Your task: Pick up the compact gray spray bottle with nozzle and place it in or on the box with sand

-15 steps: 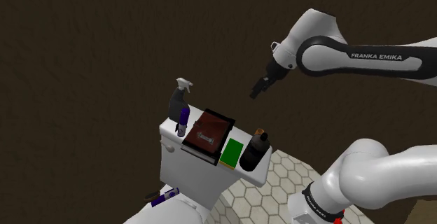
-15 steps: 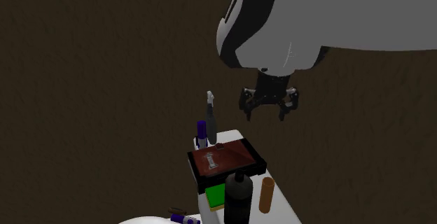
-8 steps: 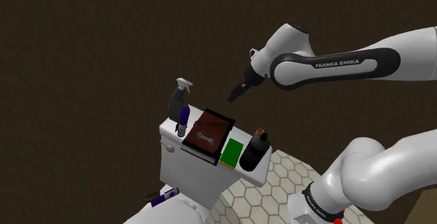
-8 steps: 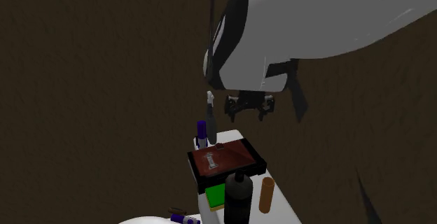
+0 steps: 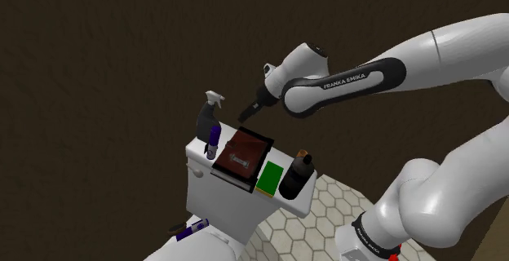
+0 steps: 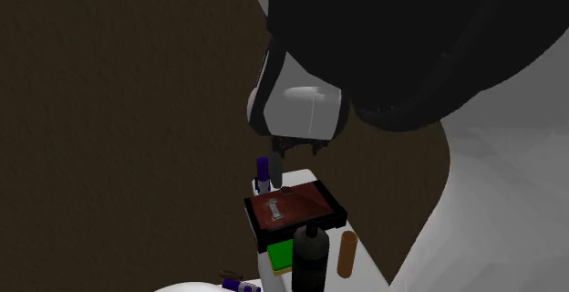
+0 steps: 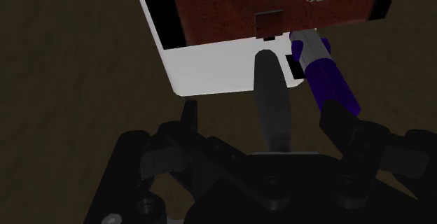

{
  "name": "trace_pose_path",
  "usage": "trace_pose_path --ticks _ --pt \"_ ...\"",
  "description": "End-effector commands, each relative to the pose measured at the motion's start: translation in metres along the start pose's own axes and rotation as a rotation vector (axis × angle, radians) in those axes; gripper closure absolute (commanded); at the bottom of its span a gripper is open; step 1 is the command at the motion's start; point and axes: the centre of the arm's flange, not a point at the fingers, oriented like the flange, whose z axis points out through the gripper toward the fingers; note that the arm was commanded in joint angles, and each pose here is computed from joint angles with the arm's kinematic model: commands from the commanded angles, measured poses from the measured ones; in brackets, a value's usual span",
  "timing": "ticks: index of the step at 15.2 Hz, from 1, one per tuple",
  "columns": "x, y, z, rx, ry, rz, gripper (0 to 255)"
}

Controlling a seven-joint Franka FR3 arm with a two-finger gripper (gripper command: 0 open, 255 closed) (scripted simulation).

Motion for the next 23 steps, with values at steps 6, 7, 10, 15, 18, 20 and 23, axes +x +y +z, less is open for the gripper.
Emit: trace_pose_path --ticks 6,7,10,15,18,20,23 --pt "0.04 -0.033 0.064 0.033 0.103 -0.087 0" --pt "0.046 -0.038 0.073 0.038 0.118 -0.099 0" --pt "0.049 -0.04 0.085 0.039 0.121 -0.102 0" --pt "0.052 -0.041 0.115 0.039 0.121 -0.102 0" --pt "0.052 -0.041 0.115 0.039 0.121 -0.102 0" --pt "0.052 -0.041 0.115 0.039 0.121 -0.102 0" --pt "0.052 -0.041 0.115 0.039 0.121 -0.102 0"
